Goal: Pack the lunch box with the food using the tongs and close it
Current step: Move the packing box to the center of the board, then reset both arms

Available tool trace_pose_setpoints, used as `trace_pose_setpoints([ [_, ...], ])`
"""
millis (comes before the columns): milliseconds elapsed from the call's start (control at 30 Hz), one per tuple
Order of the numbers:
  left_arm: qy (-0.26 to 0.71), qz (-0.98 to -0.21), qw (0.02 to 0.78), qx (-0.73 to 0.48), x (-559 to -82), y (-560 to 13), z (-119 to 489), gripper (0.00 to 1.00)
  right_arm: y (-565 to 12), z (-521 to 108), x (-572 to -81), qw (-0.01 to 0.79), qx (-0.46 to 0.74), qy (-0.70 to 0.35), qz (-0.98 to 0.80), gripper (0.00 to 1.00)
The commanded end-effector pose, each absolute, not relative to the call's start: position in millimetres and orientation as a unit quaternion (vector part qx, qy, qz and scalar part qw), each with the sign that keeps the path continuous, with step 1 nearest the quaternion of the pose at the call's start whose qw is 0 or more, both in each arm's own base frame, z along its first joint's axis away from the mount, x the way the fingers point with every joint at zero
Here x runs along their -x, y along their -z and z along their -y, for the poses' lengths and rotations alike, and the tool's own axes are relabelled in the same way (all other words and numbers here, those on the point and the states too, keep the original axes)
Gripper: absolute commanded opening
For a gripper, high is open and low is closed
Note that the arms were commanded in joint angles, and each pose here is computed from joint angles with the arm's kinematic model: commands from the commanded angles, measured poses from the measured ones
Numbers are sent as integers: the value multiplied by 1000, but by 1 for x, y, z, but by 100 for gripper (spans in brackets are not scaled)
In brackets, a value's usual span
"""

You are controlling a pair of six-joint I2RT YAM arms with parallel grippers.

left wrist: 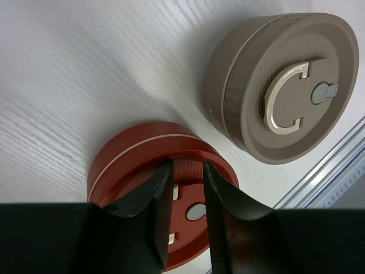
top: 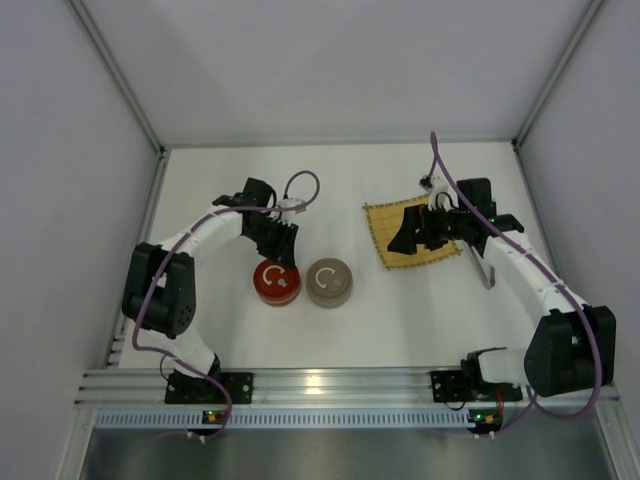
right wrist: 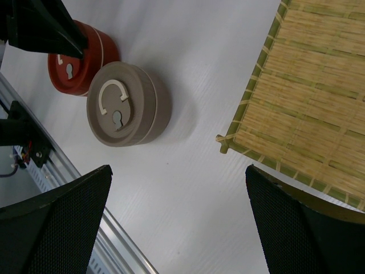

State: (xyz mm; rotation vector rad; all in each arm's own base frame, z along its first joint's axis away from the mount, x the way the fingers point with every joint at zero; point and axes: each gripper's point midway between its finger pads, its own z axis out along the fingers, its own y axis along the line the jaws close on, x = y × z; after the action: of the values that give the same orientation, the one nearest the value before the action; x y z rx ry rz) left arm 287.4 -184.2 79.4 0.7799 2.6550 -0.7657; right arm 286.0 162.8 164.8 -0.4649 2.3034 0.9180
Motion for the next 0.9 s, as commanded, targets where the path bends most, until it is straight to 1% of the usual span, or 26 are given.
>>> trace_pose_setpoints([
  [0, 283, -902, 159, -284, -300, -88, 200, 33, -181, -167, -287, 333, 198, -349, -854, 99],
  [167, 293, -895, 162, -293, -292, -99, 201, 33, -181, -167, -285, 335, 200, -346, -853, 99],
  [267, 286, -894, 179, -296, -292, -111, 198, 34, -182, -167, -285, 335, 201, -346, -853, 99],
  [400, 278, -882, 227, -305, -294, -154, 195, 33, -183, -167, -285, 336, 201, -346, -853, 99],
  [500, 279, -878, 242, -305, -290, -177, 193, 34, -185, -166, -285, 339, 201, -345, -852, 99],
  [533, 281, -872, 260, -307, -289, -192, 193, 34, -186, -166, -285, 340, 202, -345, -851, 99],
  [633, 285, -867, 277, -299, -282, -208, 188, 35, -189, -166, -284, 345, 203, -344, -850, 99],
  [700, 287, -869, 286, -286, -281, -212, 178, 43, -192, -164, -285, 353, 206, -337, -848, 99],
  [733, 284, -875, 285, -269, -283, -207, 168, 49, -194, -163, -286, 359, 206, -333, -847, 99],
  [767, 282, -876, 291, -261, -283, -207, 161, 57, -195, -162, -285, 362, 208, -329, -847, 99],
  [800, 279, -880, 293, -249, -285, -205, 153, 76, -196, -159, -286, 371, 216, -318, -845, 99],
  [833, 271, -888, 297, -223, -290, -201, 138, 84, -197, -157, -287, 377, 223, -309, -844, 99],
  [867, 269, -895, 289, -207, -289, -193, 130, 98, -195, -155, -286, 377, 225, -303, -846, 99],
])
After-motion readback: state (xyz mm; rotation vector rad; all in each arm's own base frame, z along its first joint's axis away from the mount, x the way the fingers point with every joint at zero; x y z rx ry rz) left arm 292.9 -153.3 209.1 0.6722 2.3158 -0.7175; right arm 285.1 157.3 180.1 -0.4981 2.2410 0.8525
